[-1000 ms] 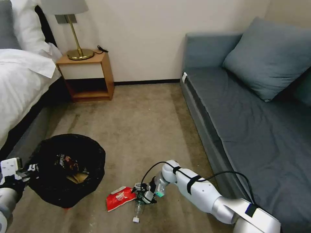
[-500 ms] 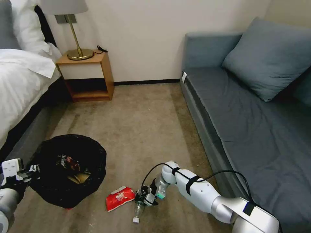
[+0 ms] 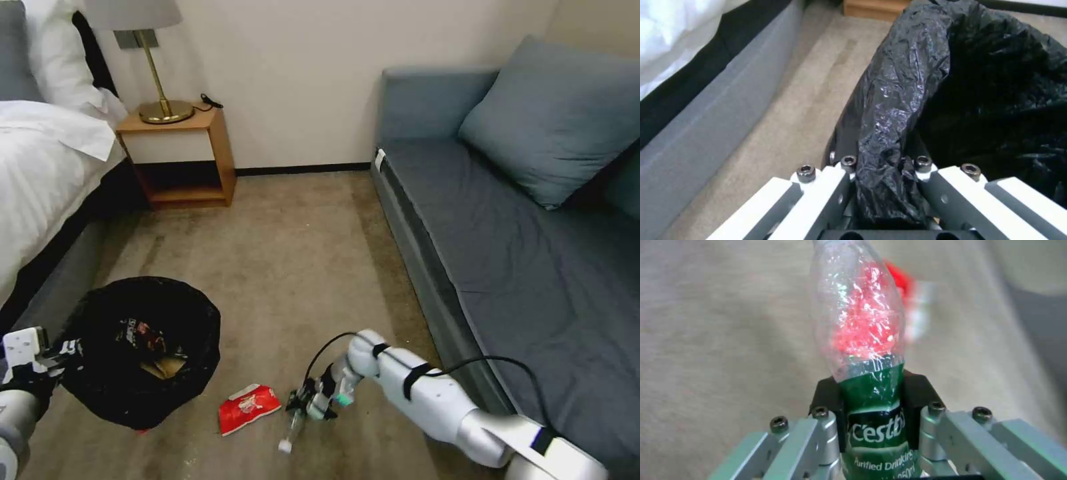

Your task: Pick up the trash bin, then pick up the garbage on the floor and place it into the trash bin.

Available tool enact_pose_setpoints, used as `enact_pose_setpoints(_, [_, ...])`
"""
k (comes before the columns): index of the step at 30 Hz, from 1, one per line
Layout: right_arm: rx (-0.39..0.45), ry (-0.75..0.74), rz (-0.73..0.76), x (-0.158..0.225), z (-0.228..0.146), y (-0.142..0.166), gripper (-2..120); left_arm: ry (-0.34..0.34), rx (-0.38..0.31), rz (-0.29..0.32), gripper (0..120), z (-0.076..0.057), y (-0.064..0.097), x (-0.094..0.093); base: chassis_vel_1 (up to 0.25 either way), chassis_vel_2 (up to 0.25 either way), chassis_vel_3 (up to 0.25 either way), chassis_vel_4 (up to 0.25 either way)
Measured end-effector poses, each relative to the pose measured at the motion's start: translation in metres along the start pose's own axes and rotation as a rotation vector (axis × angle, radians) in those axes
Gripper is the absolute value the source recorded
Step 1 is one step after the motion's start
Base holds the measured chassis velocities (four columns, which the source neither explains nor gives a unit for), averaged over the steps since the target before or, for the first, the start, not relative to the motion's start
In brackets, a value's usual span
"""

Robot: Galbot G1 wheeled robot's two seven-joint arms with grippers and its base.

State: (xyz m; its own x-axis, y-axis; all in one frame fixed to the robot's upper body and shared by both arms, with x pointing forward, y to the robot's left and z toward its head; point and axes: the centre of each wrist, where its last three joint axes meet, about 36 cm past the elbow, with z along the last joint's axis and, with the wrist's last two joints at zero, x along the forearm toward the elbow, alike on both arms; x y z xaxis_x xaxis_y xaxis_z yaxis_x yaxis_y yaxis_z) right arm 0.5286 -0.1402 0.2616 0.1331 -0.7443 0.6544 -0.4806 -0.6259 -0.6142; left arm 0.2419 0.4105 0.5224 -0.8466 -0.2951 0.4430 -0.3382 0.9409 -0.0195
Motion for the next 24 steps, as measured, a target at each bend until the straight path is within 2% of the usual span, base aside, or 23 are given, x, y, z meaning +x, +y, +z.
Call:
enact_pose_setpoints(1, [0.000, 0.000, 0.000, 0.000, 0.000, 0.000, 23, 0.000, 0.000, 0.000, 7, 0.000, 0.000, 0.000, 0.000, 0.000, 0.000, 0.000])
enact_pose_setpoints(2, [-0.032, 0.006, 0.062, 0.017, 0.000, 0.003, 23, 0.001, 0.001, -0.001, 7, 0.000, 0.001, -0.001, 0.000, 0.000, 0.000, 0.000])
enact_pose_setpoints(3, [-0.077, 0.015, 0.135, 0.034, -0.001, 0.009, 23, 0.002, 0.001, -0.002, 7, 0.001, 0.001, -0.002, 0.000, 0.000, 0.000, 0.000])
enact_pose_setpoints(5, [-0.236, 0.009, 0.342, 0.061, -0.009, 0.027, 23, 0.003, 0.002, 0.000, 7, 0.001, 0.001, -0.003, 0.000, 0.000, 0.000, 0.000])
enact_pose_setpoints(6, [-0.236, 0.009, 0.342, 0.061, -0.009, 0.027, 23, 0.003, 0.002, 0.000, 7, 0.001, 0.001, -0.003, 0.000, 0.000, 0.000, 0.000])
enact_pose_setpoints(10, [-0.485, -0.069, 0.621, 0.088, -0.032, 0.038, 23, 0.003, 0.005, 0.004, 7, 0.001, 0.002, -0.006, 0.000, 0.000, 0.000, 0.000])
enact_pose_setpoints(11, [-0.485, -0.069, 0.621, 0.088, -0.032, 0.038, 23, 0.003, 0.005, 0.004, 7, 0.001, 0.002, -0.006, 0.000, 0.000, 0.000, 0.000])
enact_pose_setpoints(12, [-0.537, -0.093, 0.683, 0.094, -0.038, 0.035, 23, 0.003, 0.005, 0.004, 7, 0.000, 0.002, -0.006, 0.000, 0.000, 0.000, 0.000])
enact_pose_setpoints(14, [-0.662, -0.164, 0.821, 0.108, -0.053, 0.023, 23, 0.002, 0.009, 0.007, 7, 0.000, 0.002, -0.006, 0.000, 0.000, 0.000, 0.000])
enact_pose_setpoints(15, [-0.662, -0.164, 0.821, 0.108, -0.053, 0.023, 23, 0.002, 0.009, 0.007, 7, 0.000, 0.002, -0.006, 0.000, 0.000, 0.000, 0.000])
enact_pose_setpoints(18, [-0.823, -0.341, 0.970, 0.109, -0.088, -0.010, 23, 0.005, 0.013, 0.014, 7, 0.002, 0.000, -0.006, 0.000, 0.000, 0.000, 0.000])
enact_pose_setpoints(19, [-0.823, -0.341, 0.970, 0.109, -0.088, -0.010, 23, 0.005, 0.013, 0.014, 7, 0.002, 0.000, -0.006, 0.000, 0.000, 0.000, 0.000])
enact_pose_setpoints(24, [-0.974, -0.564, 0.990, 0.074, -0.171, -0.078, 23, 0.014, 0.014, 0.029, 7, 0.005, -0.005, -0.006, 0.000, 0.000, 0.000, 0.000])
